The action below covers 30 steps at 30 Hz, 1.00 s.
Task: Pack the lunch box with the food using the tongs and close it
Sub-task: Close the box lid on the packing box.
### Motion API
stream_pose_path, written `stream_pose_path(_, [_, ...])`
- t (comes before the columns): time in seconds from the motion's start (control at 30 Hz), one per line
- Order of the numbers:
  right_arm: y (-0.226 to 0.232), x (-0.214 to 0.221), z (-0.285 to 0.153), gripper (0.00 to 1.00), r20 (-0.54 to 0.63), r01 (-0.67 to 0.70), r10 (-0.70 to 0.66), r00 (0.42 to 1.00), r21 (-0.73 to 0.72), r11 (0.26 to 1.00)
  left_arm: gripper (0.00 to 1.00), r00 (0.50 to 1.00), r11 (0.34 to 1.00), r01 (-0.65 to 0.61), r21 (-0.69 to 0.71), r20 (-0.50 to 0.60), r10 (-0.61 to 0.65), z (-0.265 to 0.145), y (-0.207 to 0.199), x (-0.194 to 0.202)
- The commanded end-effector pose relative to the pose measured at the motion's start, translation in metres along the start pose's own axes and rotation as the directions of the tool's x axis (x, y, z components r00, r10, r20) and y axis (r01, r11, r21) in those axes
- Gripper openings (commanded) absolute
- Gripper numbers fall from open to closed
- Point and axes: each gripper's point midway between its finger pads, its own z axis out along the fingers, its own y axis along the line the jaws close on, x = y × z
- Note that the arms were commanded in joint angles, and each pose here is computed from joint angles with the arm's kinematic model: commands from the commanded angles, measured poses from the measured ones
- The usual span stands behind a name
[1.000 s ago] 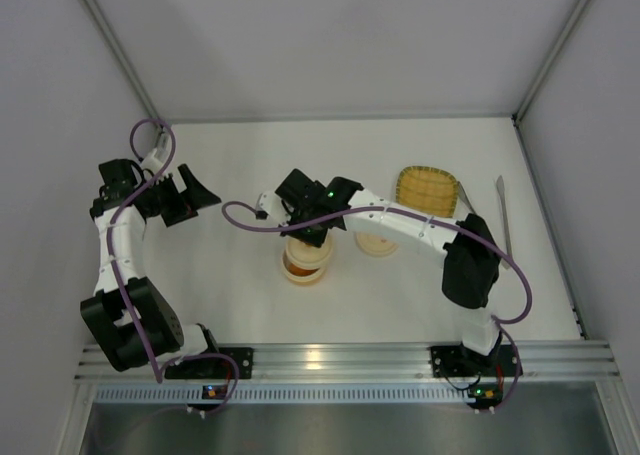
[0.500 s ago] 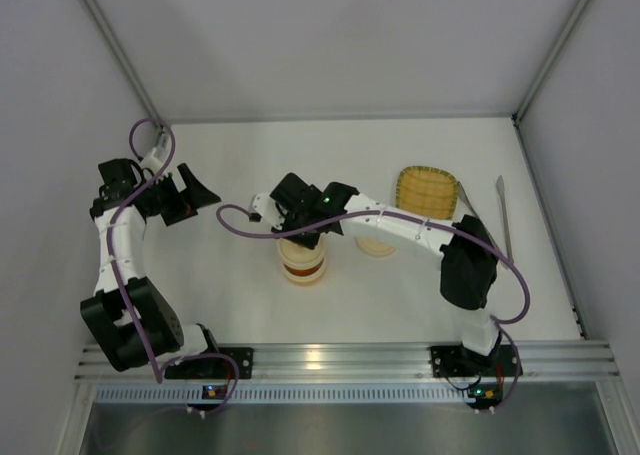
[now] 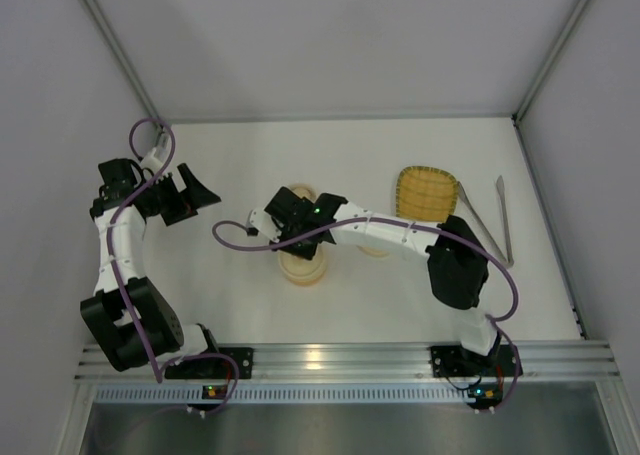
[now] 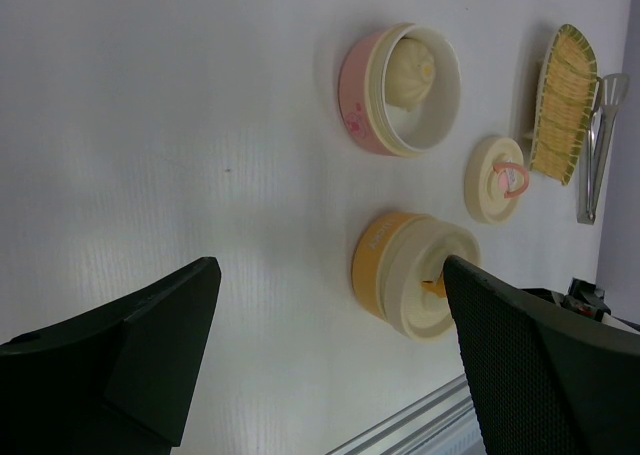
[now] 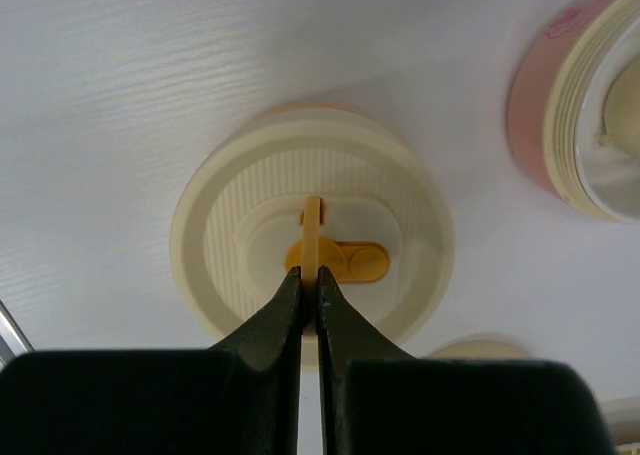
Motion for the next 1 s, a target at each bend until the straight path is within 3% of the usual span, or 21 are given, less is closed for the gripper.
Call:
stream_pose_path(0.0, [0.008,-0.015,0.006,0.0,0.05,0.009,-0.01,0.999,0.007,1.0,0.98,0.999,0.999,-0.035,0.015,0.037,0.035,-0.002,-0.003,-0.014])
stream_pose_path(0.33, [0.009,-0.011,0.013,0.0,0.033,0.02,-0.02,0.999,0.003,1.0,0.98,0.999,0.999,-0.038,0.011,0.034,0.038,-0.001,-0.001,-0.013])
stream_pose_path(0.8, [0.006,-0.021,-0.009,0.0,0.089,0.021,-0.021,0.996,-0.003,1.0,0.98,0.999,0.999,-0.038,0.011,0.034,0.038,-0.001,-0.001,-0.013])
stream_pose_path(0.97, [0.006,-0.012,0.003,0.18,0.07,0.02,-0.019,0.997,-0.015,1.0,0.99,0.998,0.998,-0.055,0.002,0.035,0.055,-0.003,-0.001,-0.013])
